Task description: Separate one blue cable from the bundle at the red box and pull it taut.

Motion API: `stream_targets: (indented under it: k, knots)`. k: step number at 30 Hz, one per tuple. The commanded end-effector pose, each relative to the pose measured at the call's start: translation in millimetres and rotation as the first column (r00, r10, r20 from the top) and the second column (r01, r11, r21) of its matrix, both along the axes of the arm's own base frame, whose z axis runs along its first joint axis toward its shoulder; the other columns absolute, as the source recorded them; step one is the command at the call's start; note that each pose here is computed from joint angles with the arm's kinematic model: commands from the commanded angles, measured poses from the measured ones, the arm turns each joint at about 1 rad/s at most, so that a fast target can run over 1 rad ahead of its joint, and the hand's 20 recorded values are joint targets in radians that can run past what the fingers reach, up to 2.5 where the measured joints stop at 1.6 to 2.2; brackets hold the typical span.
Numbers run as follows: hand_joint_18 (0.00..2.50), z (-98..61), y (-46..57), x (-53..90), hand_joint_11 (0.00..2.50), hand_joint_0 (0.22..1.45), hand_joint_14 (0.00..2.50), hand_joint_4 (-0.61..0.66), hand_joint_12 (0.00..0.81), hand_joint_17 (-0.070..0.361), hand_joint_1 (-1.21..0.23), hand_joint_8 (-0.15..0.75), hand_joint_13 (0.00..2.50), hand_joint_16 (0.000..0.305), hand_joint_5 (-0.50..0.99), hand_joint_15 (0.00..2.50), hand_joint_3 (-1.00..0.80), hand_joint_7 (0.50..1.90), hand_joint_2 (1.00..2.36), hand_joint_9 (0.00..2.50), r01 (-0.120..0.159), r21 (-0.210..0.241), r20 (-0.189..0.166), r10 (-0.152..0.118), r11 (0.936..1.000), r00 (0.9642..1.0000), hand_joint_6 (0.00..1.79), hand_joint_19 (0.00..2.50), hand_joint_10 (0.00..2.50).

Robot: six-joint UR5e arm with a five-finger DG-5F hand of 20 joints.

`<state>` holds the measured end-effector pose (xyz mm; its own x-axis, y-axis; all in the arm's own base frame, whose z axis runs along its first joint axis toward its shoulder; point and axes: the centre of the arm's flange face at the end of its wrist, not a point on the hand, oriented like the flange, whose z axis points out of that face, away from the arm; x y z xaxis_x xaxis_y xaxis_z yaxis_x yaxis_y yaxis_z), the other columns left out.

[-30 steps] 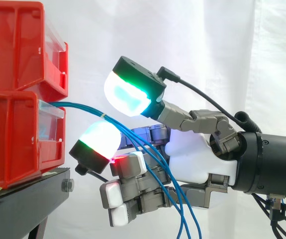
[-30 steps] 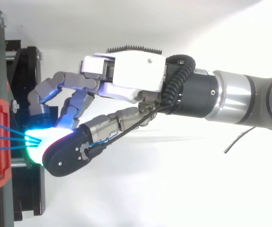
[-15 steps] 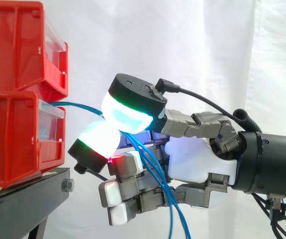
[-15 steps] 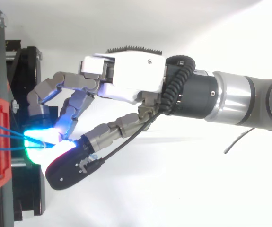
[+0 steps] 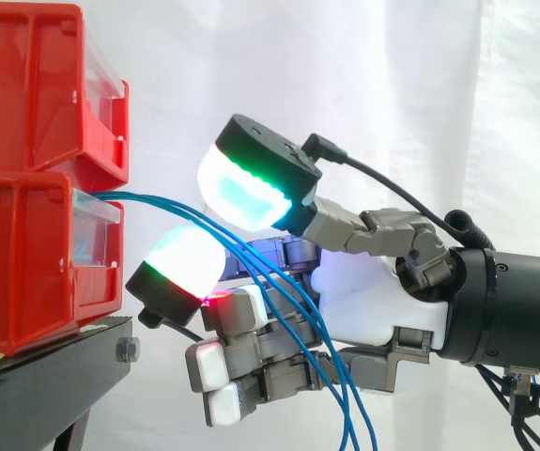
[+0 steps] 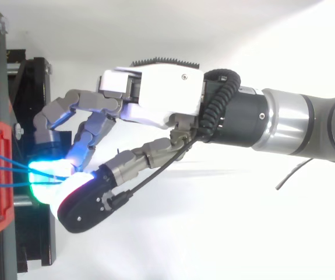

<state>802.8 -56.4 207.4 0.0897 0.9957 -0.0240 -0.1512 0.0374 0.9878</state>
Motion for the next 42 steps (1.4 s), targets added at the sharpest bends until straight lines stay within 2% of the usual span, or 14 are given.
stream_targets:
  k: [1, 6, 10, 14, 17, 21, 26, 29, 36, 39, 42]
  knots:
    - [0.76, -0.4, -0.7, -0.3, 1.09, 0.60, 0.03, 0.15, 0.388, 0.118, -0.60, 0.313, 0.99, 0.052, -0.18, 0.70, -0.50, 1.04, 1.00, 1.13, 0.001, 0.000, -0.003, -0.001, 1.0000, 1.0000, 0.85, 0.79, 0.03]
    - [0.76, -0.4, -0.8, -0.3, 1.10, 0.66, 0.03, 0.10, 0.387, 0.116, -0.61, 0.312, 0.99, 0.052, -0.17, 0.70, -0.50, 1.09, 1.00, 1.14, 0.003, -0.002, -0.003, -0.003, 1.0000, 1.0000, 0.84, 0.80, 0.03]
    - [0.76, -0.2, 0.6, -0.1, 1.12, 0.66, 0.03, 0.10, 0.391, 0.117, -0.67, 0.316, 0.99, 0.052, -0.18, 0.70, -0.36, 1.12, 1.01, 1.13, 0.000, -0.003, -0.002, 0.000, 1.0000, 1.0000, 0.86, 0.80, 0.03]
    - [0.76, -0.4, -0.8, -0.3, 1.10, 0.67, 0.03, 0.08, 0.393, 0.118, -0.75, 0.312, 0.97, 0.053, -0.19, 0.71, -0.31, 1.12, 1.02, 1.10, 0.003, -0.002, -0.003, -0.003, 1.0000, 1.0000, 0.88, 0.80, 0.03]
    - [0.75, -0.4, -0.7, -0.3, 1.12, 0.71, 0.03, 0.05, 0.391, 0.119, -0.81, 0.306, 0.96, 0.053, -0.20, 0.69, -0.35, 1.10, 1.01, 1.08, 0.001, -0.003, -0.003, -0.001, 1.0000, 1.0000, 0.89, 0.79, 0.03]
    - [0.75, -0.4, 0.6, -0.2, 1.12, 0.76, 0.03, 0.06, 0.383, 0.119, -0.85, 0.302, 0.95, 0.053, -0.20, 0.69, -0.50, 1.08, 1.00, 1.06, 0.000, -0.003, -0.003, 0.000, 1.0000, 1.0000, 0.90, 0.78, 0.03]
    - [0.76, -0.4, 0.4, -0.2, 1.12, 0.75, 0.03, 0.11, 0.382, 0.119, -0.85, 0.304, 0.96, 0.053, -0.19, 0.70, -0.50, 1.06, 1.00, 1.08, 0.001, -0.003, -0.003, -0.001, 1.0000, 1.0000, 0.90, 0.77, 0.03]
    - [0.76, -0.4, 0.4, -0.2, 1.13, 0.66, 0.03, 0.14, 0.382, 0.118, -0.84, 0.305, 0.97, 0.052, -0.19, 0.70, -0.50, 1.10, 1.00, 1.10, 0.001, -0.003, -0.003, -0.001, 1.0000, 1.0000, 0.89, 0.79, 0.03]
    - [0.79, 0.8, 1.7, -0.2, 1.12, 0.52, 0.02, 0.16, 0.407, 0.128, -0.74, 0.326, 0.99, 0.057, -0.18, 0.70, -0.50, 1.05, 1.00, 1.13, 0.000, -0.004, -0.002, 0.000, 1.0000, 1.0000, 0.88, 0.81, 0.03]
    - [0.80, -0.4, 1.7, -0.1, 1.12, 0.52, 0.03, 0.15, 0.401, 0.128, -0.63, 0.328, 1.00, 0.057, -0.18, 0.70, -0.50, 1.06, 1.00, 1.15, 0.000, -0.005, -0.003, 0.000, 1.0000, 1.0000, 0.87, 0.82, 0.03]
    - [0.78, -0.6, 0.4, -0.4, 1.12, 0.61, 0.03, 0.13, 0.388, 0.120, -0.52, 0.308, 1.00, 0.053, -0.17, 0.71, -0.50, 1.10, 1.00, 1.16, 0.001, -0.005, -0.005, -0.001, 1.0000, 1.0000, 0.86, 0.84, 0.03]
